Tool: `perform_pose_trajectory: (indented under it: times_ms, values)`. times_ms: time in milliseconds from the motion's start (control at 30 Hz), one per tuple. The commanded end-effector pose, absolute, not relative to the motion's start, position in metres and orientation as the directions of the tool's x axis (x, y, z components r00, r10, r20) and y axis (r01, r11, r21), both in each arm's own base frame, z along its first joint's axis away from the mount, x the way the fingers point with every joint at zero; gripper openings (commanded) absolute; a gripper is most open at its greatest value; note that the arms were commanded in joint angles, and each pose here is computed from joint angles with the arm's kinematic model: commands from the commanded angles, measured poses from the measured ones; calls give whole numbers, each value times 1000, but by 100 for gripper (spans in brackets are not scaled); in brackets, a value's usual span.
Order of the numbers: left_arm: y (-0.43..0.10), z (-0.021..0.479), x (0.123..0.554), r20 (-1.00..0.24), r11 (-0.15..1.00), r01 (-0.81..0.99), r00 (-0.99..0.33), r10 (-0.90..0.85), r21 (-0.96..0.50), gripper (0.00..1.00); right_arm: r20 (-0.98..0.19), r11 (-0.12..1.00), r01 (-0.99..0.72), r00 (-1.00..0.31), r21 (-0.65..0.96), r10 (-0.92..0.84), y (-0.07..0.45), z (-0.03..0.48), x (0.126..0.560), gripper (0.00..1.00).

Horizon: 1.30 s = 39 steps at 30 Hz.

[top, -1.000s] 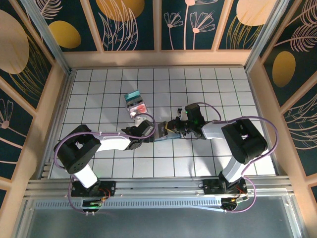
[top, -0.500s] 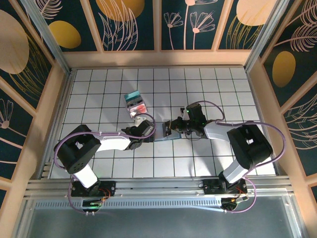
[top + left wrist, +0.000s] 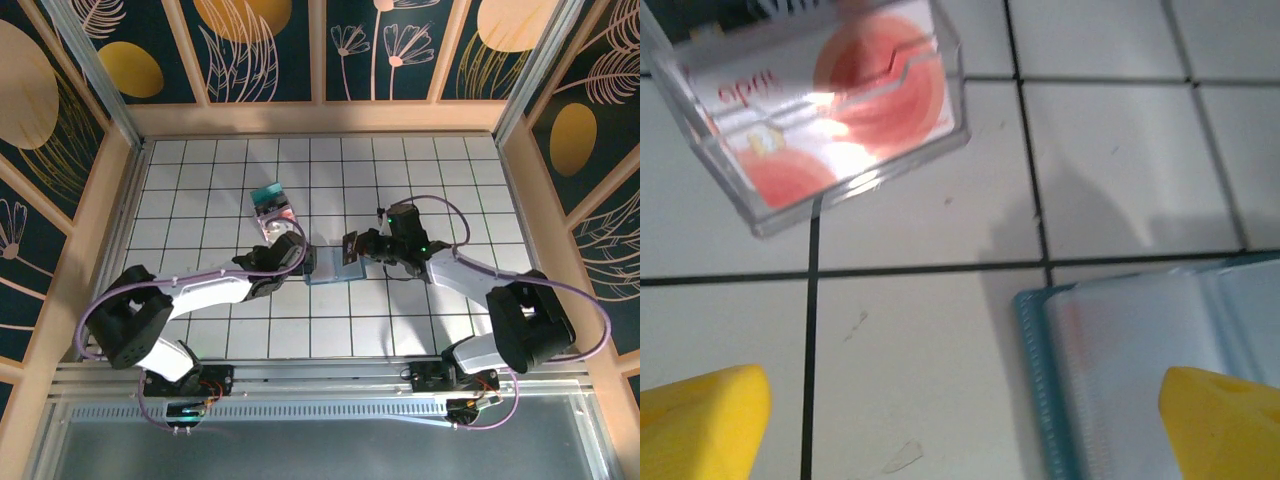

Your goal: Take the credit cards out of the card holder

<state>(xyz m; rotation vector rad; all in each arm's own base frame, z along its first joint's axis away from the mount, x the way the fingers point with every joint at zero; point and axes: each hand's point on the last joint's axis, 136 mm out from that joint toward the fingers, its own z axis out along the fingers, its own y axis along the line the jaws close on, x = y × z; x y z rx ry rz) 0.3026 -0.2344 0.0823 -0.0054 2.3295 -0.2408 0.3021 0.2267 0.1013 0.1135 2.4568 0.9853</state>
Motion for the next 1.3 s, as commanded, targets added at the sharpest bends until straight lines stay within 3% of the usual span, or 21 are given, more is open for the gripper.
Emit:
perform_pose_trajectory:
  times_ms: [0, 233, 400, 533, 1100, 1267]
  values:
    - [-249, 121, 312, -748, 950, 85, -639, -179, -300, 99, -485, 737, -143, -830, 661, 275, 221, 125, 311, 0]
    - [-277, 171, 314, -736, 836, 218, -616, -282, -503, 99, -555, 663, -231, -763, 712, 331, 225, 161, 313, 0]
    - [-278, 200, 316, -664, 661, 300, -627, -407, -688, 99, -573, 579, -310, -742, 754, 350, 236, 185, 310, 0]
    - [-282, 215, 317, -643, 577, 350, -624, -444, -738, 99, -575, 503, -371, -742, 781, 344, 246, 201, 305, 0]
    - [-319, 235, 307, -647, 404, 510, -661, -380, -759, 76, -570, 285, -497, -757, 820, 320, 268, 245, 289, 0]
    - [-318, 242, 306, -649, 383, 526, -652, -392, -759, 56, -563, 253, -504, -765, 826, 314, 271, 248, 287, 0]
